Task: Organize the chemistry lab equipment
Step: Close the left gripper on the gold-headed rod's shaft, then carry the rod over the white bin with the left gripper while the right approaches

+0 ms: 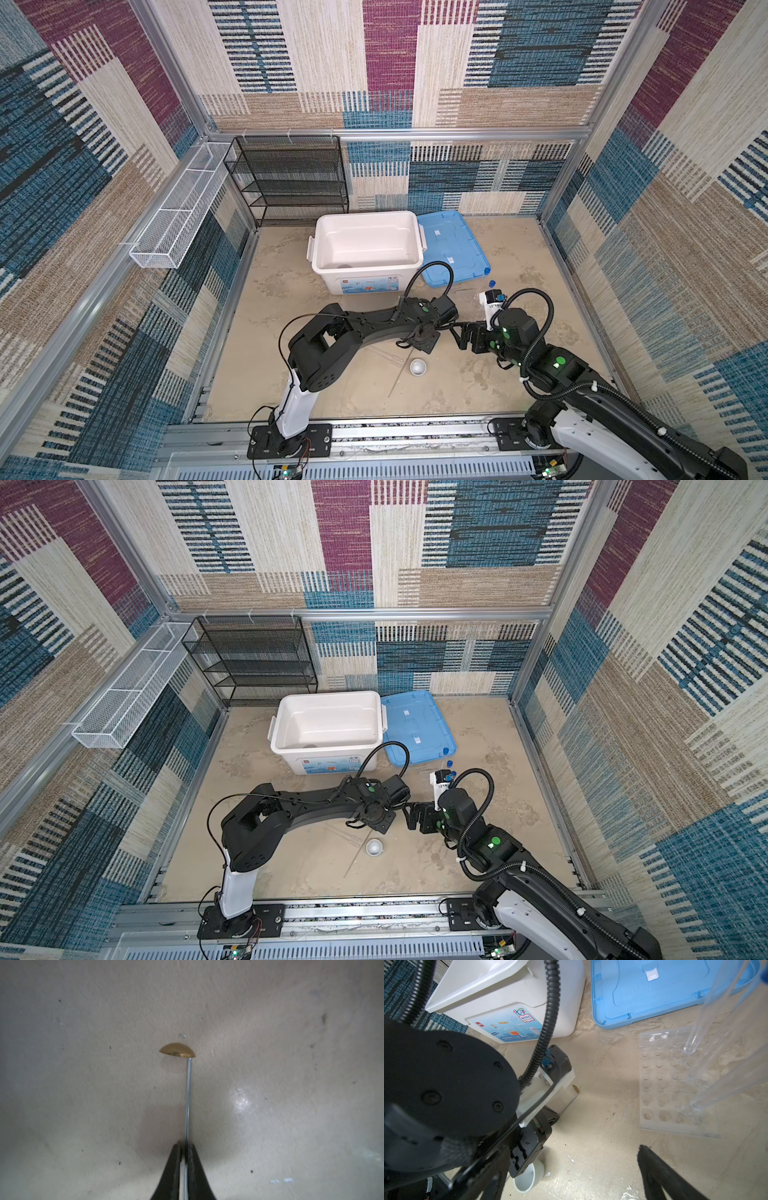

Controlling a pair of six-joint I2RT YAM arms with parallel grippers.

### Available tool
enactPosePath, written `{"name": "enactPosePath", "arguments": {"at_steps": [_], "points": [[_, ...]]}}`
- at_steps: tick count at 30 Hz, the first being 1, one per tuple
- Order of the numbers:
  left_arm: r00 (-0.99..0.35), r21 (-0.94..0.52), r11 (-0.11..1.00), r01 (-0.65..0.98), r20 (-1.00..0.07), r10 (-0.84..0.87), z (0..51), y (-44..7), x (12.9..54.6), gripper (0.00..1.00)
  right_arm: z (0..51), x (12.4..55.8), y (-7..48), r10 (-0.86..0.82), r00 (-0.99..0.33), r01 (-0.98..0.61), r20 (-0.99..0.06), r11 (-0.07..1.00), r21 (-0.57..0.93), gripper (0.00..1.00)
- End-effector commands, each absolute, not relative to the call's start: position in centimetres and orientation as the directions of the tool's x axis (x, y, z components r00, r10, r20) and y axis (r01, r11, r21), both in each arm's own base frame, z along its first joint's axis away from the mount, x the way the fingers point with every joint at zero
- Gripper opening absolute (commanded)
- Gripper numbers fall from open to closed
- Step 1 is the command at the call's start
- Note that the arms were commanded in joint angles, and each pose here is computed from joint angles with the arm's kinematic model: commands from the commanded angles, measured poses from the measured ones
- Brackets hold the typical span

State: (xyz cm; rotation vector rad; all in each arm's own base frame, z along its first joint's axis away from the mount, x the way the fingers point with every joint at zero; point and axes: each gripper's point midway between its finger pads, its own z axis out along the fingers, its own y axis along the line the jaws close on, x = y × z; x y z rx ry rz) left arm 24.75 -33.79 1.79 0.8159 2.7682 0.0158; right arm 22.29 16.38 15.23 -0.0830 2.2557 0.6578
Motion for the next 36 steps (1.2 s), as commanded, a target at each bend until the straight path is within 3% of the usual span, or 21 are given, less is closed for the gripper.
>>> {"name": "enactPosePath", "arguments": {"at_steps": [1,10,15,18,36], "points": [[-0.842,0.106,0.846,0.523,-0.090,0.532,0.0,-31.3,22.3,0.10,16.4,23.0,16.8,0.170,-0.665,-0.275,-0.727,0.850,0.450,0.97],[-0.842,0.130,0.841,0.526,-0.061,0.536,-0.5,-30.4,21.3,0.14,16.2,23.0,17.0,0.174,-0.663,-0.280,-0.728,0.844,0.458,0.97],[-0.838,0.132,0.836,0.533,-0.055,0.543,-1.1,-30.9,21.6,0.06,16.2,23.1,17.1,0.166,-0.666,-0.285,-0.727,0.844,0.454,0.97],[-0.835,0.133,0.835,0.535,-0.071,0.546,-0.8,-31.0,22.0,0.00,16.4,23.1,17.1,0.166,-0.660,-0.287,-0.733,0.846,0.449,0.97],[-0.807,0.048,0.837,0.545,-0.241,0.539,4.0,-33.3,24.1,0.00,18.5,23.3,17.4,0.195,-0.605,-0.333,-0.772,0.819,0.467,0.97]]}}
